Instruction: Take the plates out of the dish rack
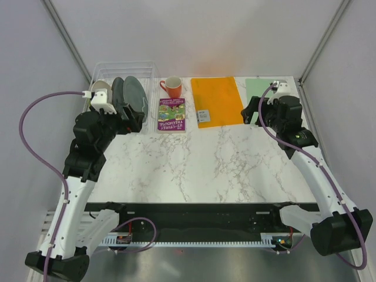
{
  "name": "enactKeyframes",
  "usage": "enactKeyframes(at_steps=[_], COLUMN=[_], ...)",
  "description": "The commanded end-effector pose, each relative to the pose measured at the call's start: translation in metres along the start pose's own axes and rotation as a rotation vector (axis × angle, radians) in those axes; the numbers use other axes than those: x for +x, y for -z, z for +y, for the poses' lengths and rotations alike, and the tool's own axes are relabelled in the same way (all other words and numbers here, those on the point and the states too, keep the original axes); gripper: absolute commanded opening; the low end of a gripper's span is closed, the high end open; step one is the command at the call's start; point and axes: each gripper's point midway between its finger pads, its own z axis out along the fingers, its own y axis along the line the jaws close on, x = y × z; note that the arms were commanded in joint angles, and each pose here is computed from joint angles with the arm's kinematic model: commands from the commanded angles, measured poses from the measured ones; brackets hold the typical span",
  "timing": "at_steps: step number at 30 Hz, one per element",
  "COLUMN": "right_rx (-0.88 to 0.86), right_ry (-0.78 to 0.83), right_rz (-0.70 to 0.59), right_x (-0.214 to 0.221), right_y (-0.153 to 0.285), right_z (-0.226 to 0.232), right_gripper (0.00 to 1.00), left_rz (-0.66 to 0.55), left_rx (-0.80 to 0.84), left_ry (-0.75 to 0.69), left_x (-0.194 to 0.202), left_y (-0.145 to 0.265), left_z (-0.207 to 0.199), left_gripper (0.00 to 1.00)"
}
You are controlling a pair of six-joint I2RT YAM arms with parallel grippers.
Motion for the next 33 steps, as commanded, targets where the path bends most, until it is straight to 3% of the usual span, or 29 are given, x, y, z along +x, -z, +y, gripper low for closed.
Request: enactKeyframes(at_steps=[1, 3, 5, 6, 7, 8, 12, 17, 28, 31, 32, 33], right_rx=[0.028, 0.1, 0.29, 0.344, 0.382, 0.413, 0.371, 0.347, 0.344, 0.348, 0.343, 0.342], right_ry=[0.036, 0.006, -0.057, -0.074, -0.092, -0.102, -0.103, -0.096, -0.055, -0.048, -0.045, -0.043], right_rz=[0.045, 0.044, 0.02, 0.009, 0.007, 0.013, 0.043, 0.096, 0.186, 0.197, 0.204, 0.208], right_x=[0.012, 0.013, 0.012, 0.011, 0.011, 0.013, 0.02, 0.033, 0.061, 0.064, 0.067, 0.068], right_y=[0.012, 0.013, 0.017, 0.019, 0.021, 0.022, 0.016, 0.003, -0.019, -0.021, -0.021, -0.023], right_z=[-0.007, -0.018, -0.049, -0.058, -0.064, -0.068, -0.065, -0.063, -0.07, -0.072, -0.072, -0.072], right_gripper=[0.98, 0.98, 0.98, 0.98, 0.98, 0.98, 0.98, 0.98, 0.98, 0.98, 0.98, 0.97], left_rz=[0.05, 0.059, 0.08, 0.078, 0.131, 0.108, 0.152, 0.165, 0.181, 0.177, 0.174, 0.165], left_rx=[-0.069, -0.049, -0.016, -0.061, -0.225, -0.251, -0.197, -0.415, -0.61, -0.621, -0.619, -0.618], left_ry=[0.073, 0.063, 0.06, 0.092, 0.229, 0.265, 0.172, 0.141, 0.054, 0.036, 0.032, 0.027], left_x=[0.011, 0.007, 0.007, 0.005, 0.021, 0.011, 0.006, 0.009, 0.043, 0.048, 0.049, 0.048], left_y=[-0.008, -0.012, -0.019, -0.022, -0.027, -0.03, -0.069, -0.112, -0.18, -0.191, -0.194, -0.196], left_z=[0.01, 0.006, 0.0, 0.007, 0.031, 0.034, 0.036, 0.079, 0.132, 0.138, 0.138, 0.138], left_gripper=[1.0, 1.0, 1.0, 1.0, 1.0, 1.0, 1.0, 1.0, 0.92, 0.77, 0.49, 0.3])
